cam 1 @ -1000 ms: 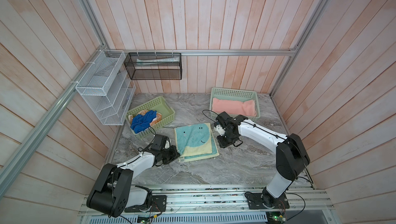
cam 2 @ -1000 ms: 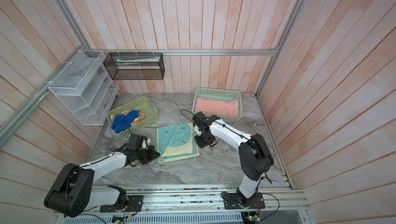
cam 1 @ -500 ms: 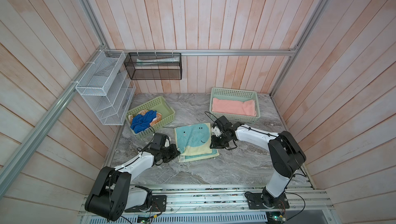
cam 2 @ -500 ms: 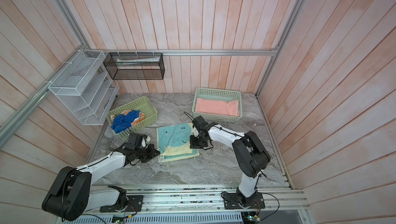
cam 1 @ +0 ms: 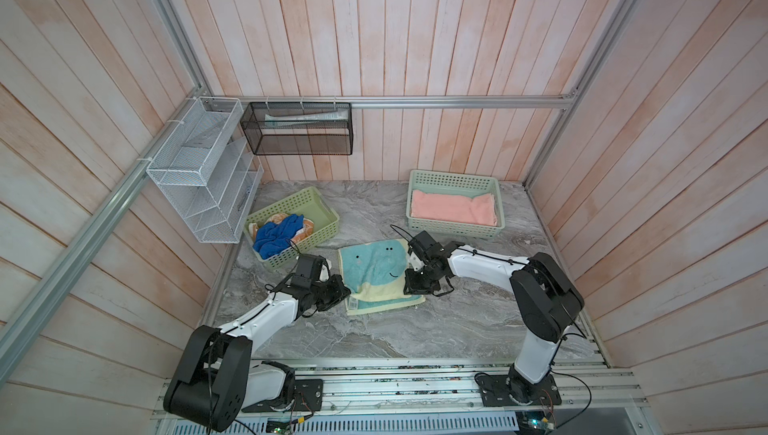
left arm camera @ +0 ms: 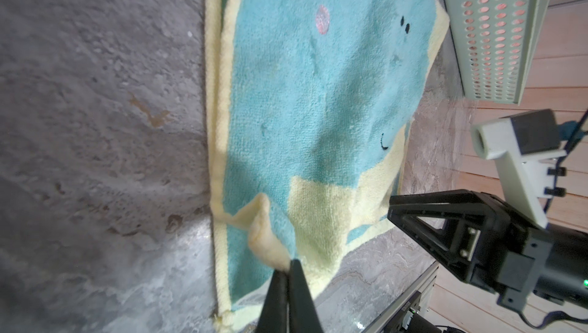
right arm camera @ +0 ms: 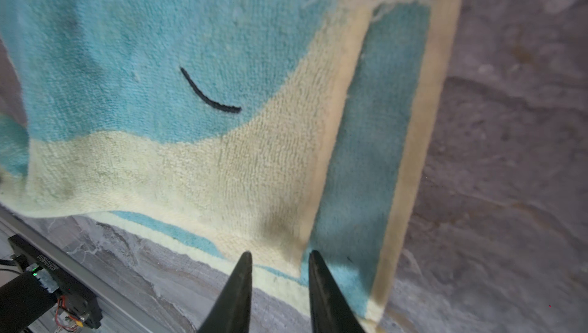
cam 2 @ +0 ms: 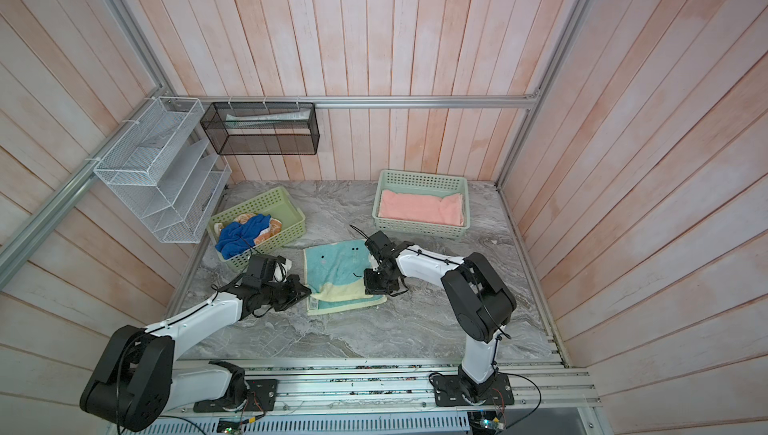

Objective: Fold and stack the towels

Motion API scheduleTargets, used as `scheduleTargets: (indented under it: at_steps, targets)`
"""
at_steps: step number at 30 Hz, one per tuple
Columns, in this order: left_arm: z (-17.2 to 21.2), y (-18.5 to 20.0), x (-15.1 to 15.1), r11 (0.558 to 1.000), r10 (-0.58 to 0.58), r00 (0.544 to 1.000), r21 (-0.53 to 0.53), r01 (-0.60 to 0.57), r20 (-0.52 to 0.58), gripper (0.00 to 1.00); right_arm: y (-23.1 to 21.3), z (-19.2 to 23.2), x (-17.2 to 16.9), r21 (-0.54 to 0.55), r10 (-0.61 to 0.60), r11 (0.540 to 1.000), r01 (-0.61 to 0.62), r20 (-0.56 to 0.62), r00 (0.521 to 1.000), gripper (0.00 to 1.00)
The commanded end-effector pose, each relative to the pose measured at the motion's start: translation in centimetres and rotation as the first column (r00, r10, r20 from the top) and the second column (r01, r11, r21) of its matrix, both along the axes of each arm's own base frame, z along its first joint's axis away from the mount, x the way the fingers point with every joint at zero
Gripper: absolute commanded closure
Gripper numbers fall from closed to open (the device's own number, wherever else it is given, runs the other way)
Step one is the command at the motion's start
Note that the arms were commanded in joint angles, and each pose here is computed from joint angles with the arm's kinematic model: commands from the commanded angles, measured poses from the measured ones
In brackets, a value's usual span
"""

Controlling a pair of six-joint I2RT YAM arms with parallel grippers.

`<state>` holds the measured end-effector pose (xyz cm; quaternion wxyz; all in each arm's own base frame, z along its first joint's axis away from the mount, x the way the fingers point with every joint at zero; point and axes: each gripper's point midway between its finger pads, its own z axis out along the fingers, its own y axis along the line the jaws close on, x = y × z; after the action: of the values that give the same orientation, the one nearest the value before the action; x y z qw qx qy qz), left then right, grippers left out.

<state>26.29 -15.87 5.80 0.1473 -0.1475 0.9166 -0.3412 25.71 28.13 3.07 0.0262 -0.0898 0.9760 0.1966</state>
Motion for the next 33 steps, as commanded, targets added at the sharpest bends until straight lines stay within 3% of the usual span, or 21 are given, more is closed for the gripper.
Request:
scheduleTargets:
  at_steps: [1,3,7,10,22,33]
  targets:
    - [0.8,-0.1,0.5,1.000,-0.010,0.999,0.003,0.010,0.031,0.96,-0.2,-1.0,-0.4,-0.040,-0.003,0.999,0.002,-0.021,1.000,0.68]
    - [0.9,-0.1,0.5,1.000,-0.012,0.999,0.003,0.011,0.033,0.96,0.1,-1.0,-0.4,-0.033,0.007,0.999,-0.008,-0.023,1.000,0.71]
    - [1.5,-0.2,0.8,1.000,-0.016,0.999,0.004,0.016,0.043,0.96,0.5,-0.4,0.0,-0.027,0.015,1.000,-0.015,-0.004,1.000,0.91]
    - [2.1,-0.2,1.1,1.000,-0.023,0.998,0.014,0.022,0.061,0.97,0.2,0.7,0.6,-0.050,0.019,0.999,-0.017,0.026,0.999,1.00]
    - [4.1,0.2,0.8,0.992,-0.072,0.991,0.112,0.059,0.110,1.00,-0.6,5.2,0.7,-0.055,0.029,0.998,-0.024,0.084,0.996,1.00]
    - [2.8,-1.6,-0.3,0.990,-0.102,0.991,0.109,0.093,0.085,1.00,-1.2,2.7,-1.5,-0.036,0.050,0.998,-0.050,0.001,0.999,0.96]
